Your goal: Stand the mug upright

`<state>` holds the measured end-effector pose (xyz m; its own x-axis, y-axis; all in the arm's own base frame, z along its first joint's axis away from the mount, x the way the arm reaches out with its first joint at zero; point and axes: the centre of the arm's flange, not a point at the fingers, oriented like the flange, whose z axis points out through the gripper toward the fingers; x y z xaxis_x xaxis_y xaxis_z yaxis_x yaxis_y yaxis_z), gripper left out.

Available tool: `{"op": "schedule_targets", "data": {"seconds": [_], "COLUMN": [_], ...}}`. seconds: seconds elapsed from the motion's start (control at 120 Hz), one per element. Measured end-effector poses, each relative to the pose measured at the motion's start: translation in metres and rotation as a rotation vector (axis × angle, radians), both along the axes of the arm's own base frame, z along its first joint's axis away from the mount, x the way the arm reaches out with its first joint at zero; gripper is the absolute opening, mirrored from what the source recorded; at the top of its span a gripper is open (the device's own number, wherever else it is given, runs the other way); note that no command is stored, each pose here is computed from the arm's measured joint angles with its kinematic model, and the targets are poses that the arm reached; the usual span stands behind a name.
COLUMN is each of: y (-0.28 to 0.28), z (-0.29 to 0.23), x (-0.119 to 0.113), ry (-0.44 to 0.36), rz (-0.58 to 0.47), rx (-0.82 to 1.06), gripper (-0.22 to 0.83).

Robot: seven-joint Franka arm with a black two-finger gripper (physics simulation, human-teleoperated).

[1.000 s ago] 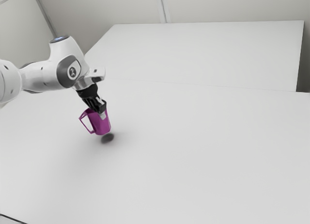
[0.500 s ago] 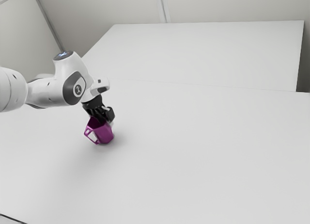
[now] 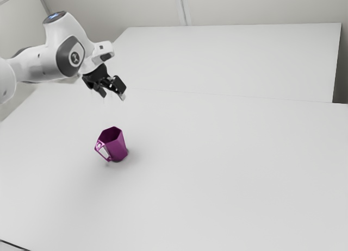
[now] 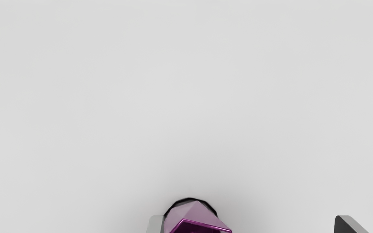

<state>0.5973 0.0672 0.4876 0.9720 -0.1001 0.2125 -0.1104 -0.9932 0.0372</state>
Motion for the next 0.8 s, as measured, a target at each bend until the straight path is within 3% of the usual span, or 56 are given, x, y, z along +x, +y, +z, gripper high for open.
{"op": "schedule_targets", "data": {"seconds": [0.25, 0.442, 0.8], "y": [-0.004, -0.018, -0.018], "z": [0.095, 0.125, 0.124], "x": [0.032, 0.023, 0.012], "ry": [0.028, 0.094, 0.166], "rz": [-0.019, -0.045, -0.042], "rx": [-0.01, -0.013, -0.02], "gripper": [0.61, 0.61, 0.62]}}
